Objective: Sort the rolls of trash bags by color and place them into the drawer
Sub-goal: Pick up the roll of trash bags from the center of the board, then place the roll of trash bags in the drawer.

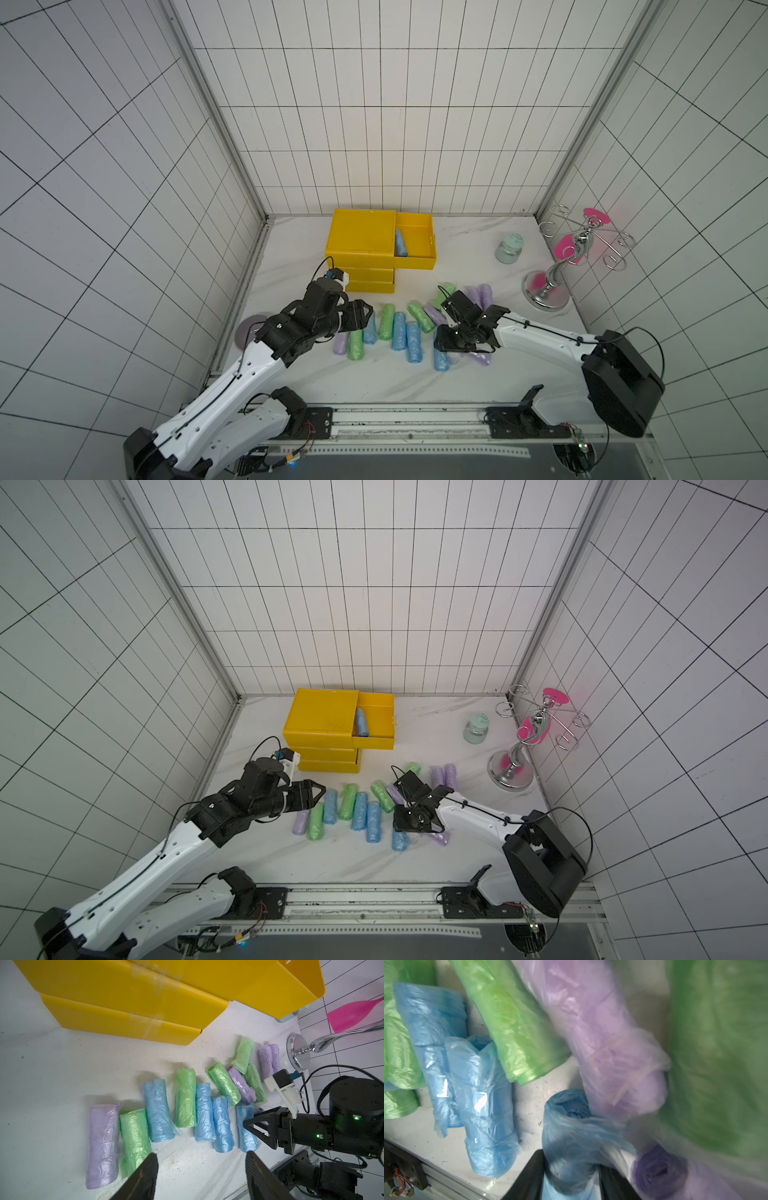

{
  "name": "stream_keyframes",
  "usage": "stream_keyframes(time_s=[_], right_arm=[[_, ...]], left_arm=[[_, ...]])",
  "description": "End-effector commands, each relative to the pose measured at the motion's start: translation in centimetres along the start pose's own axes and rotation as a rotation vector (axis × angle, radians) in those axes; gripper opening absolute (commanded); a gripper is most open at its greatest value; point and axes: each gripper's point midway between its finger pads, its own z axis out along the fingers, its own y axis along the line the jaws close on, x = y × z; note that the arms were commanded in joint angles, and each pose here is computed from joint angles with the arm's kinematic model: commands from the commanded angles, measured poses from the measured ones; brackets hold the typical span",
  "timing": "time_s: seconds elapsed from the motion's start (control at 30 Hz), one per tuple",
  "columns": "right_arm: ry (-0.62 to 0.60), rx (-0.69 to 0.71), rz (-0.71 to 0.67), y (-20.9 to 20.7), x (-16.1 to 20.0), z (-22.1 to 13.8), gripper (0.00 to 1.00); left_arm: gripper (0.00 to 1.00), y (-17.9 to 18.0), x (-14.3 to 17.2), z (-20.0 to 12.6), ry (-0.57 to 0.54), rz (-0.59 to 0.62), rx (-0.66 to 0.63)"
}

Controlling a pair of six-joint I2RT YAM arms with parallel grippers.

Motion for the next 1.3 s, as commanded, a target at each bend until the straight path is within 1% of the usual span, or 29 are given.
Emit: stream_keyframes(time_s=[0.0, 0.1, 0.23, 0.33, 0.43, 0.5, 0.57, 0.77, 0.93, 1.03, 1.1, 1.17, 1.27], right_arm=[[0.021, 0.033, -0.006, -0.8, 1.0, 0.9, 0.38], [0.014, 0.039, -0.010, -0.9, 0.9, 0.7, 0.33], [0.015, 0.025, -0.012, -0.6, 0.9, 0.5, 0.18], [-0.001, 0.007, -0.012, -0.2, 0.7, -0.4, 0.11], [-0.034, -0.004, -0.021, 0.3, 0.4, -2.4, 0.10], [-0.066, -0.013, -0.033, 0.6, 0.0, -4.0, 0.07], [-0.094, -0.017, -0.042, 0.9, -0.4, -5.8, 0.07], [-0.194, -0.046, -0.065, 1.7, -2.2, -12.2, 0.07], [-0.307, -0.108, -0.114, 4.6, -5.7, -17.8, 0.06], [-0.346, -0.142, -0.156, 7.0, -8.5, -20.0, 0.06], [-0.367, -0.159, -0.182, 8.5, -10.4, -21.1, 0.05], [-0.386, -0.179, -0.214, 10.3, -12.3, -22.0, 0.05], [-0.420, -0.186, -0.251, 12.3, -15.3, -22.8, 0.05]], left_arm=[[0.66, 0.0, -0.3, -0.1, -0.023, 0.006, -0.002], [0.66, 0.0, -0.4, -0.1, -0.024, 0.008, -0.003], [0.66, -0.3, -0.5, 0.0, -0.027, 0.009, 0.005], [0.66, -0.5, -0.9, -0.2, -0.036, 0.017, 0.007], [0.66, -1.0, -1.9, -0.7, -0.071, 0.033, 0.015], [0.66, -1.5, -2.7, -1.2, -0.107, 0.048, 0.025], [0.67, -2.1, -3.6, -1.7, -0.133, 0.062, 0.033], [0.68, -4.2, -6.2, -2.4, -0.154, 0.113, 0.047], [0.70, -5.4, -9.6, -3.3, -0.187, 0.107, 0.092], [0.70, -5.4, -11.9, -4.1, -0.213, 0.098, 0.101], [0.70, -5.0, -13.7, -4.8, -0.239, 0.087, 0.098], [0.71, -4.0, -15.7, -5.6, -0.268, 0.055, 0.085], [0.71, -2.8, -18.5, -7.0, -0.320, 0.008, 0.100]])
